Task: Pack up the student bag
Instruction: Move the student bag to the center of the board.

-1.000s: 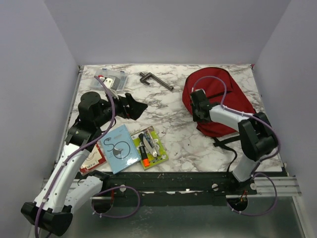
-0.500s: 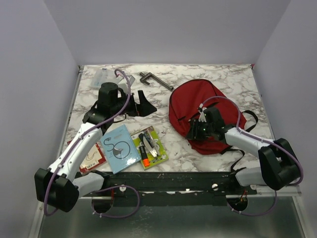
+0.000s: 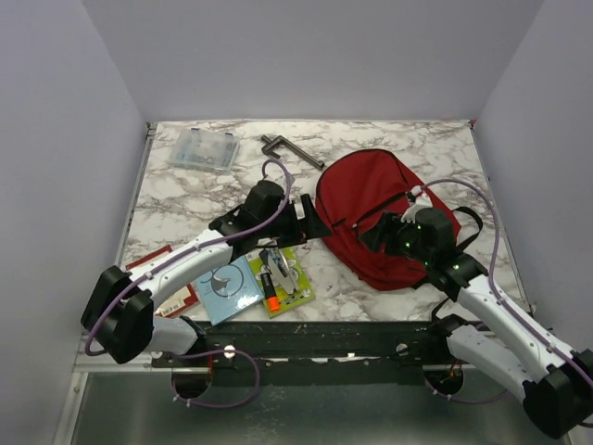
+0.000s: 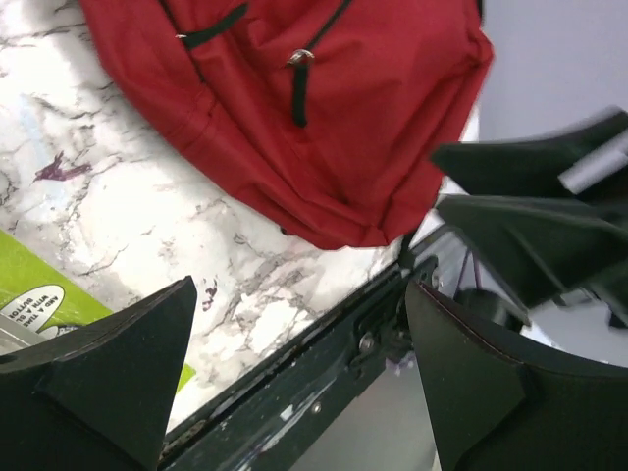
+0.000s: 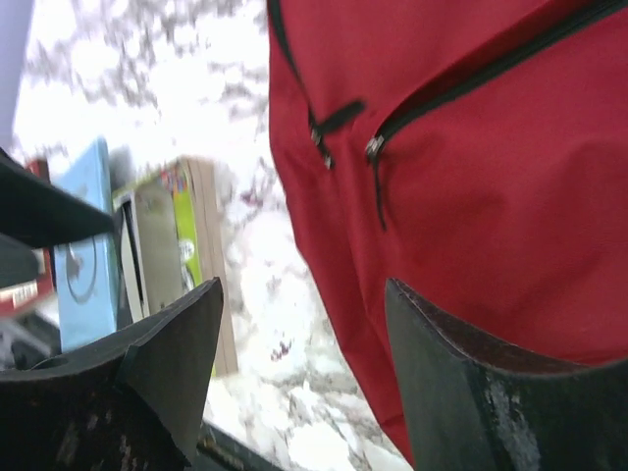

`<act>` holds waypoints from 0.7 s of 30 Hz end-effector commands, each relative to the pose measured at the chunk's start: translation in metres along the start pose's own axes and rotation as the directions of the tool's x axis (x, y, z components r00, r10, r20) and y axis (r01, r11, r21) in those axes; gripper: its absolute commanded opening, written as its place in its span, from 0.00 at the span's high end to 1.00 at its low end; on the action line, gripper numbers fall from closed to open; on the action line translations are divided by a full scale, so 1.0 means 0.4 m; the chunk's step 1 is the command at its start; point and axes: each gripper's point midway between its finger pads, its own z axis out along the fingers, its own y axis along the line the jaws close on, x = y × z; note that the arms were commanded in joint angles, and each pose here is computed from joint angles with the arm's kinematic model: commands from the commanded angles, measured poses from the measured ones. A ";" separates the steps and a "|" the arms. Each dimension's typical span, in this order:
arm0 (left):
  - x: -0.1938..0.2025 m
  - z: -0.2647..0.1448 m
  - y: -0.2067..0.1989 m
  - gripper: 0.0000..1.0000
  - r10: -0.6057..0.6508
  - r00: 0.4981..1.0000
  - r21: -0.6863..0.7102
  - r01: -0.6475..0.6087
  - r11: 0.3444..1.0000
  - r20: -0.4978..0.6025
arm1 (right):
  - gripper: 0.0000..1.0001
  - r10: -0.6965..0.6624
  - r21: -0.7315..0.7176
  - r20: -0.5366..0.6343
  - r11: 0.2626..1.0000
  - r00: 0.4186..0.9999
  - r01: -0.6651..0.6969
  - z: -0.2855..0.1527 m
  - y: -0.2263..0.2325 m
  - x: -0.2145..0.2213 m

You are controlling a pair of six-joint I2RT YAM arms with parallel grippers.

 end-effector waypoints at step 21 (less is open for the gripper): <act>0.043 0.287 0.121 0.33 -0.363 0.927 -0.363 0.372 0.854 0.094 | 0.49 -0.010 0.176 0.066 0.984 0.998 -0.002 0.063 -0.075 -0.052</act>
